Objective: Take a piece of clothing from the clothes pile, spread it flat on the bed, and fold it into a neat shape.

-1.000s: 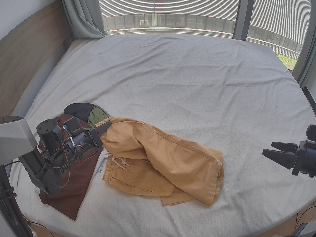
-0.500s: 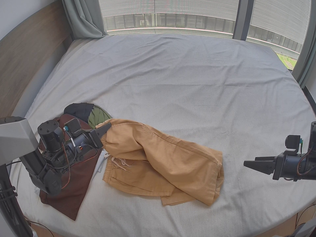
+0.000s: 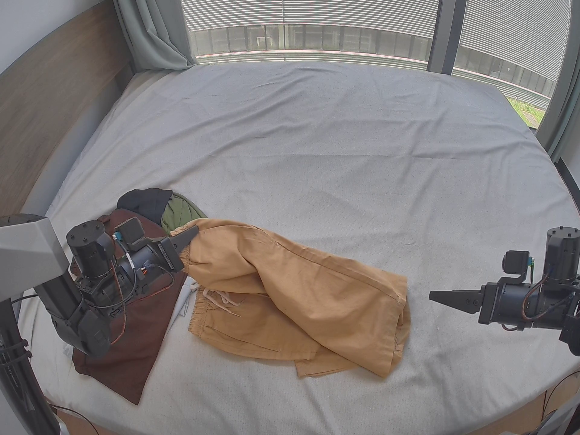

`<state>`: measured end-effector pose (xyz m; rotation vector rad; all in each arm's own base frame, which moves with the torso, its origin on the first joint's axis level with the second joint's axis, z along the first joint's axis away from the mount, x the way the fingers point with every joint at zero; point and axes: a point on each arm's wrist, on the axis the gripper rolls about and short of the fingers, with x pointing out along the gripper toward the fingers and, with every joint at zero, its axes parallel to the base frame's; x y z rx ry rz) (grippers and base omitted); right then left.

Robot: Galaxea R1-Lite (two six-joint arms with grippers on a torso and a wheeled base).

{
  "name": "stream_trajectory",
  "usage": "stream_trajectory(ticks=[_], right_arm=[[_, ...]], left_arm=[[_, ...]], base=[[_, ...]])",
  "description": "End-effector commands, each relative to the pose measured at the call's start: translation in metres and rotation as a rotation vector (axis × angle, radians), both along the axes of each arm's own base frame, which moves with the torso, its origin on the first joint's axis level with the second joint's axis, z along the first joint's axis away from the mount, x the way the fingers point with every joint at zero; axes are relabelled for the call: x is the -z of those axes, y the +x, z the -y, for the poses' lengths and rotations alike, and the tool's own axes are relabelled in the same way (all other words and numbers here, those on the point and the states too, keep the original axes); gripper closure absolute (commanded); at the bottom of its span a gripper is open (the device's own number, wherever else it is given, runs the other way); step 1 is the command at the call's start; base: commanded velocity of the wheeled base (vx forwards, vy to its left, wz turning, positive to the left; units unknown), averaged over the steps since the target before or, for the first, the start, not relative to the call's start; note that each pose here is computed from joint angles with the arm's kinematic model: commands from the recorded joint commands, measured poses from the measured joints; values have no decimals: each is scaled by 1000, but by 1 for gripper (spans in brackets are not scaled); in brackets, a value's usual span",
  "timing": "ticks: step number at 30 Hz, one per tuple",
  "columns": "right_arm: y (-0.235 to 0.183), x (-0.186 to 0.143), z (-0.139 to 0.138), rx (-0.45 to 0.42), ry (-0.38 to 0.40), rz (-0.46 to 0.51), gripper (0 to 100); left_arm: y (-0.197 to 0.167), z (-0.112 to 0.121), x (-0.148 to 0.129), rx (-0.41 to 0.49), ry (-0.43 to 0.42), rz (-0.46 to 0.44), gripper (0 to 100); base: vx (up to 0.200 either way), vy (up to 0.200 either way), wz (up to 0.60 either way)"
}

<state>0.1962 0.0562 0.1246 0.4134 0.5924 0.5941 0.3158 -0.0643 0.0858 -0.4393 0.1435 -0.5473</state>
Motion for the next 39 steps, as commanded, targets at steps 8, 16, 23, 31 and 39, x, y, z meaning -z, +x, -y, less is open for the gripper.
stream_trajectory(ticks=[8,16,23,31,39], right_arm=[[25,41,-6,7,-4,-51,0],[34,60,-9,18,17,-80,0],[46,82,-10,34,23,-99,0],[55,99,-12,55,61,-105,0],[64,125,-14,59,71,-81,0]], left_arm=[[2,-1,8,1,20,-17,100],[2,-1,9,0,20,-20,100],[3,-1,9,0,20,-18,100],[5,-6,13,-14,23,-28,100],[5,-6,14,-16,23,-30,100]], base=[[0,0,0],[0,0,0],[0,0,0],[0,0,0],[0,0,0]])
